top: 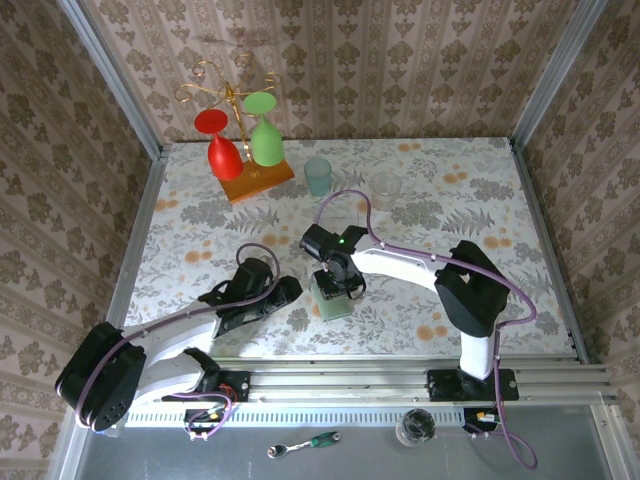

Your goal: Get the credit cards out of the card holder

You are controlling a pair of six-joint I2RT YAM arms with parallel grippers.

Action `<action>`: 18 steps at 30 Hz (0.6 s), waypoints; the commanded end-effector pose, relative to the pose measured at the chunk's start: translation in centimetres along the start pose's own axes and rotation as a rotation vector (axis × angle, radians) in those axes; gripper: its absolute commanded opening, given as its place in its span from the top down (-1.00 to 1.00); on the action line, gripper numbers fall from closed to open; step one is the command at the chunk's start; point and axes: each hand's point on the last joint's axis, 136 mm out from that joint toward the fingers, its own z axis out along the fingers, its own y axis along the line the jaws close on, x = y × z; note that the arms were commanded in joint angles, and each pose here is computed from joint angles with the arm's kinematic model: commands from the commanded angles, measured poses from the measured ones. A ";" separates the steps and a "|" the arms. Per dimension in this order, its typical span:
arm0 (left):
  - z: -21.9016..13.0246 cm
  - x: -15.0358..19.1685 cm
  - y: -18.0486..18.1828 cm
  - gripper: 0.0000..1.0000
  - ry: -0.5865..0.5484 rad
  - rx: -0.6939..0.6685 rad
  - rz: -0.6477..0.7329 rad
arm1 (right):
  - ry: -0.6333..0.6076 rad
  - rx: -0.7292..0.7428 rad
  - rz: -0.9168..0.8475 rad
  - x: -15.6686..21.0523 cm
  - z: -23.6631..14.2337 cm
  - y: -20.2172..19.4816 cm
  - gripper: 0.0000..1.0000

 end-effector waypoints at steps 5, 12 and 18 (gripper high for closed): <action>0.0 -0.4 0.3 -0.22 -0.021 0.003 -0.025 | 0.036 0.044 0.003 0.6 0.6 -0.2 0.32; 0.4 -0.4 0.2 -0.22 -0.008 0.004 -0.028 | 0.058 0.052 0.006 0.9 1.4 -0.2 0.34; 0.7 -0.3 0.1 -0.21 0.000 0.007 -0.029 | 0.073 0.060 0.007 1.1 2.1 -0.4 0.35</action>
